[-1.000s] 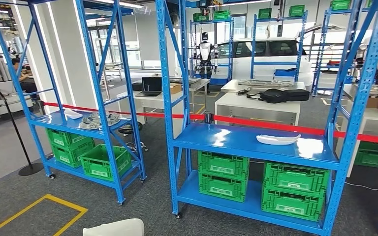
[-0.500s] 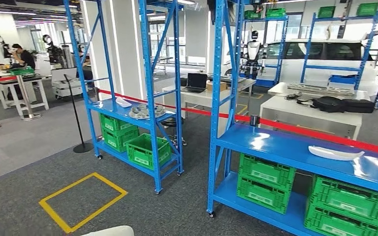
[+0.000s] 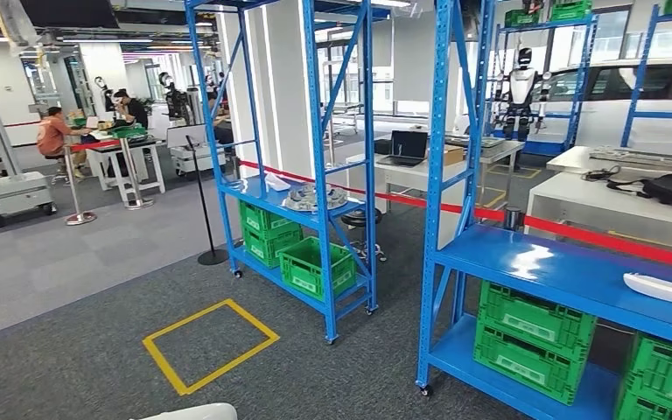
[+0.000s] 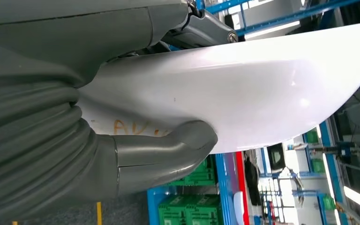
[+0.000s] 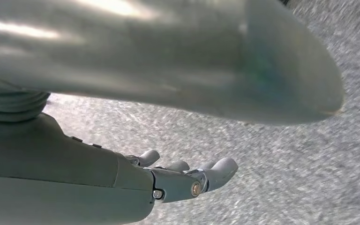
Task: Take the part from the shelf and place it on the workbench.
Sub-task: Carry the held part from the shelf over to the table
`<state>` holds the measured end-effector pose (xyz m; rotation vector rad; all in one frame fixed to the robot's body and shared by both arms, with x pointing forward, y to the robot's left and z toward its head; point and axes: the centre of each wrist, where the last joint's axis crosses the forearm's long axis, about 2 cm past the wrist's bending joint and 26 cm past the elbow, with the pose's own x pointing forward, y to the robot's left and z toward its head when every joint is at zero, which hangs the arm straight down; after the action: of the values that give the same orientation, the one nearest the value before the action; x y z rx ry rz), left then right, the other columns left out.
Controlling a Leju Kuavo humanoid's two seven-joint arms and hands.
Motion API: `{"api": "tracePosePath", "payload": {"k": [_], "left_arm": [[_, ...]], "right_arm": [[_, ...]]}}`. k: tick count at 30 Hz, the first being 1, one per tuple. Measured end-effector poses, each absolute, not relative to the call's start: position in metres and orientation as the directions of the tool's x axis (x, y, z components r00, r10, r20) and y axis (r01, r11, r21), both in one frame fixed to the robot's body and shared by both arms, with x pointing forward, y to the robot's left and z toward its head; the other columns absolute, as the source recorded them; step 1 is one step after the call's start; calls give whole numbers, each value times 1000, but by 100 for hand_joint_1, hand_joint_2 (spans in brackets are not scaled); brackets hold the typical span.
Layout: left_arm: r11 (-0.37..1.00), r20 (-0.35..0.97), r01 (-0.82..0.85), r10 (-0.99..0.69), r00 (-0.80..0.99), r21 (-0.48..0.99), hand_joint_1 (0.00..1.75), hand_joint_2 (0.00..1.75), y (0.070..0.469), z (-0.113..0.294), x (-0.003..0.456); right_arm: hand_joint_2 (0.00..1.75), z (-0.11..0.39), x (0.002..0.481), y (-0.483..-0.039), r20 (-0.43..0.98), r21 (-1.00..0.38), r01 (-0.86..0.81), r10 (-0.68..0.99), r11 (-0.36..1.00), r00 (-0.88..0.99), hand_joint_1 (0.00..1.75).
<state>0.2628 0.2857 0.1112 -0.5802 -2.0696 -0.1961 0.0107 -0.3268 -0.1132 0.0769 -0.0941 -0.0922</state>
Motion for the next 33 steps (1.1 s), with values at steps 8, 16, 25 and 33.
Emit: {"api": "tracePosePath", "payload": {"k": [8, 16, 25, 33], "left_arm": [[828, 822, 552, 384, -421, -104, 175, 175, 246, 122, 275], [832, 814, 543, 390, -430, -111, 175, 175, 245, 127, 278], [837, 805, 533, 398, -440, -123, 175, 175, 244, 116, 275], [805, 801, 575, 436, -410, -144, 175, 175, 227, 119, 288]], "right_arm": [[0, -113, 9, -327, 64, 74, 134, -139, 988, 988, 0], [0, -113, 6, -325, 106, 98, 95, -105, 991, 989, 0], [0, -113, 3, -332, 41, 82, 98, -102, 992, 994, 0], [0, -114, 3, -327, 60, 73, 125, -130, 989, 990, 0]]}}
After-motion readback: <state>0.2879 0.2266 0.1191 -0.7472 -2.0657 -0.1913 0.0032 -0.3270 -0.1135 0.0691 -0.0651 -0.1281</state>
